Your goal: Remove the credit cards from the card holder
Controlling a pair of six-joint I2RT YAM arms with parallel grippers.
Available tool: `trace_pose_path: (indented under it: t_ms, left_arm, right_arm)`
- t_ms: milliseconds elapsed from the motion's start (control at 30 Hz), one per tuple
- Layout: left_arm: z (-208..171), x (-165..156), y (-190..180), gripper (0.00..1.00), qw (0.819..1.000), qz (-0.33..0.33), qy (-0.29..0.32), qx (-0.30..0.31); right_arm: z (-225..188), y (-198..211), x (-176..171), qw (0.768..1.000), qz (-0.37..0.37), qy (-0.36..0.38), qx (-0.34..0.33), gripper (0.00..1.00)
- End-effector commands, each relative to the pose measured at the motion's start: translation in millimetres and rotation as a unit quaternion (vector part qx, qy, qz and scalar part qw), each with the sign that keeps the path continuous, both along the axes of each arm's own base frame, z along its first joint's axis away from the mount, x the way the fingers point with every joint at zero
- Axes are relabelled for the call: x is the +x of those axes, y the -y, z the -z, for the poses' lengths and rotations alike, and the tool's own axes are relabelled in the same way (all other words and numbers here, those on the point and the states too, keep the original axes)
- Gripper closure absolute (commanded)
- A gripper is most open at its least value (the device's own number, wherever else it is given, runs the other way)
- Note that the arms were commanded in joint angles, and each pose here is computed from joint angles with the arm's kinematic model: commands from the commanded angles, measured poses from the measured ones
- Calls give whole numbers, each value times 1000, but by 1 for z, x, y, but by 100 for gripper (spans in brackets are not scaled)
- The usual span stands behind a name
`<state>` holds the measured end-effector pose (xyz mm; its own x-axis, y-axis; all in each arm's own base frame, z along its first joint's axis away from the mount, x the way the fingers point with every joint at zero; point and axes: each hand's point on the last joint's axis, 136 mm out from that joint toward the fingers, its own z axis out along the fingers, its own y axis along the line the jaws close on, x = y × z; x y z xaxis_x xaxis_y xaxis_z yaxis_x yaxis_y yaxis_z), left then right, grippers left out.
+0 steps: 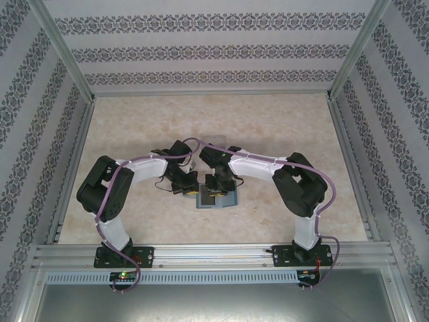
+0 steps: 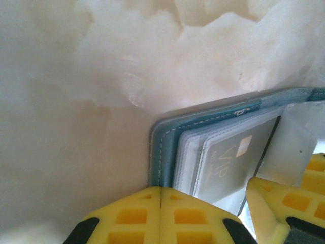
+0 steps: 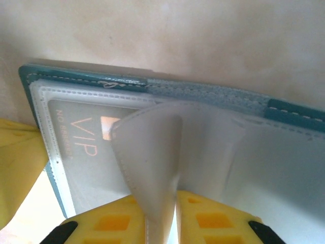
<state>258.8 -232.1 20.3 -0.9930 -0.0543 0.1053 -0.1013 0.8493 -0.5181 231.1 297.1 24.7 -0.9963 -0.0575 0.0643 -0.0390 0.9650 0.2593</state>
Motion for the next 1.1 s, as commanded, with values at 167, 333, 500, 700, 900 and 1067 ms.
trace_pose_path:
  t_ms: [167, 333, 500, 700, 900, 1067]
  left_arm:
    - [10, -8, -1, 100, 1000, 16, -18, 16]
    - [8, -7, 0, 100, 1000, 17, -16, 15]
    - [8, -6, -1, 100, 1000, 17, -16, 17]
    - [7, -5, -1, 100, 1000, 16, -15, 17]
    - [8, -6, -1, 100, 1000, 16, -17, 19]
    - [9, -7, -2, 100, 1000, 16, -18, 20]
  right_arm:
    - [-26, 2, 1, 1000, -12, 28, 0, 81]
    - [-30, 5, 1, 999, -14, 31, -3, 83]
    - [-34, 13, 1, 999, -17, 35, -21, 86]
    - [-39, 21, 0, 998, -20, 41, -32, 88]
    - [-47, 22, 1, 998, -22, 48, -30, 92]
    - [-43, 29, 0, 998, -19, 44, -40, 94]
